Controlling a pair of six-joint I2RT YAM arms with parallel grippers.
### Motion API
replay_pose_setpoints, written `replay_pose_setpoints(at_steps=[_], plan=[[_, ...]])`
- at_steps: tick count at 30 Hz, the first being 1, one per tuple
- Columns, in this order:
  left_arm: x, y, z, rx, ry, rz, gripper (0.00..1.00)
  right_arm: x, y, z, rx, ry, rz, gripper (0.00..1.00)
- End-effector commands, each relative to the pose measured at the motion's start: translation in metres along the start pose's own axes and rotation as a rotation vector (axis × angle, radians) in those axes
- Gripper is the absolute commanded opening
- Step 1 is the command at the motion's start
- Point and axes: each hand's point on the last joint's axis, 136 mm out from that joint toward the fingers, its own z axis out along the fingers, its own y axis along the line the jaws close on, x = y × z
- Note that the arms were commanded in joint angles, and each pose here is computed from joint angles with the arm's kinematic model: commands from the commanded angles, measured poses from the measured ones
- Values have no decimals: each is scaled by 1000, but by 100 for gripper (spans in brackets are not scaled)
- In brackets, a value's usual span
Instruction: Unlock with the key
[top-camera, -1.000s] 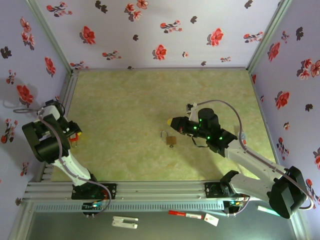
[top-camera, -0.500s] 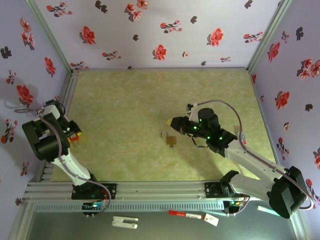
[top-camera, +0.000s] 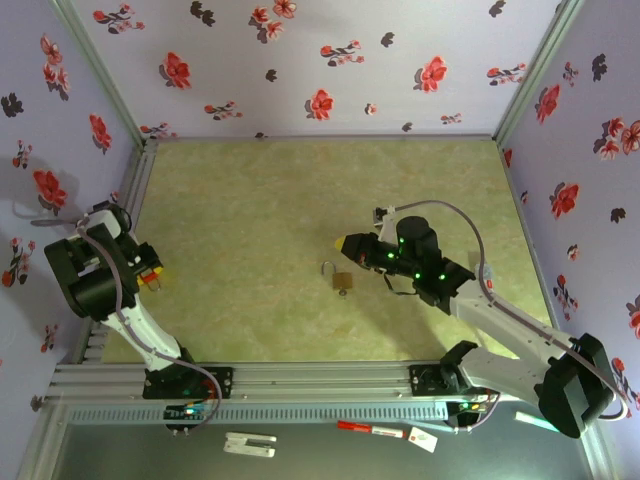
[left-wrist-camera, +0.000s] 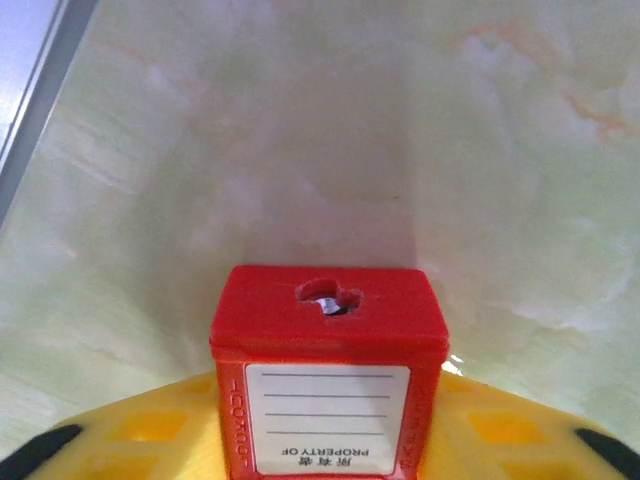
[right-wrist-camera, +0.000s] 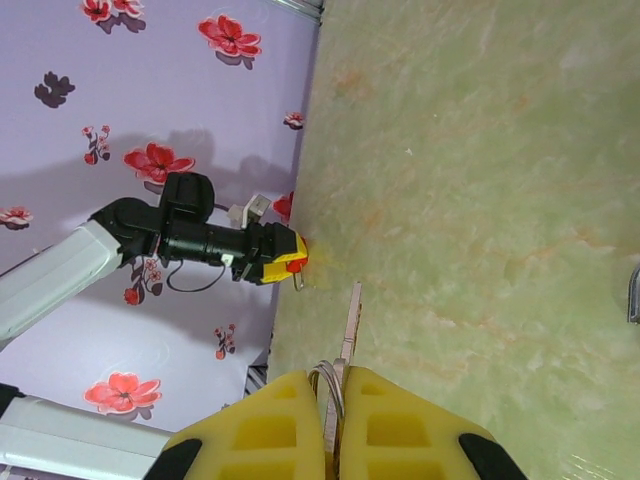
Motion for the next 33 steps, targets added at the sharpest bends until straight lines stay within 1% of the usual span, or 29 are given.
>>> replay_pose_setpoints(at_steps=[1, 5, 9, 12, 14, 15, 18, 19, 20, 21, 22, 23, 25, 27, 29, 30, 32, 33], plan=[[8, -1, 9, 9, 53, -11, 35, -1, 2, -7, -10, -17, 0, 0], [8, -2, 8, 16, 47, -12, 22, 0, 1, -10, -6, -24, -4, 0], [6, -13, -2, 70, 18, -1, 13, 0, 1, -13, -4, -29, -9, 0], [3, -38, -25, 155, -53, 53, 9, -4, -7, -21, 72, -46, -30, 0], [2, -65, -50, 204, -130, 139, 8, -9, -21, -27, 156, -36, -15, 0], [2, -82, -66, 229, -185, 203, 9, -13, -28, -30, 188, -26, 0, 0], [17, -149, -120, 288, -357, 464, 7, -27, -39, -44, 233, -8, 31, 0], [25, -171, -142, 310, -431, 560, 6, -33, -39, -50, 237, -11, 33, 0], [32, -188, -160, 333, -488, 632, 2, -36, -37, -55, 235, -10, 27, 0], [42, -206, -182, 366, -548, 699, 0, -41, -33, -62, 238, -12, 15, 0], [52, -222, -202, 388, -609, 799, 0, -45, -30, -70, 249, -12, -1, 0], [62, -233, -217, 404, -647, 868, 0, -47, -27, -76, 262, -12, -20, 0], [91, -262, -247, 425, -711, 1058, 0, -51, -20, -88, 271, -17, -49, 0], [113, -279, -265, 393, -761, 1221, 0, -52, -14, -96, 271, -14, -62, 0], [134, -294, -275, 369, -786, 1353, 0, -52, -9, -100, 264, -13, -68, 0], [145, -301, -278, 362, -784, 1422, 0, -52, -6, -101, 252, -11, -70, 0], [173, -313, -275, 346, -765, 1607, 0, -50, 1, -100, 223, 3, -77, 0], [187, -319, -272, 325, -780, 1702, 0, -50, 5, -101, 211, 8, -83, 0]])
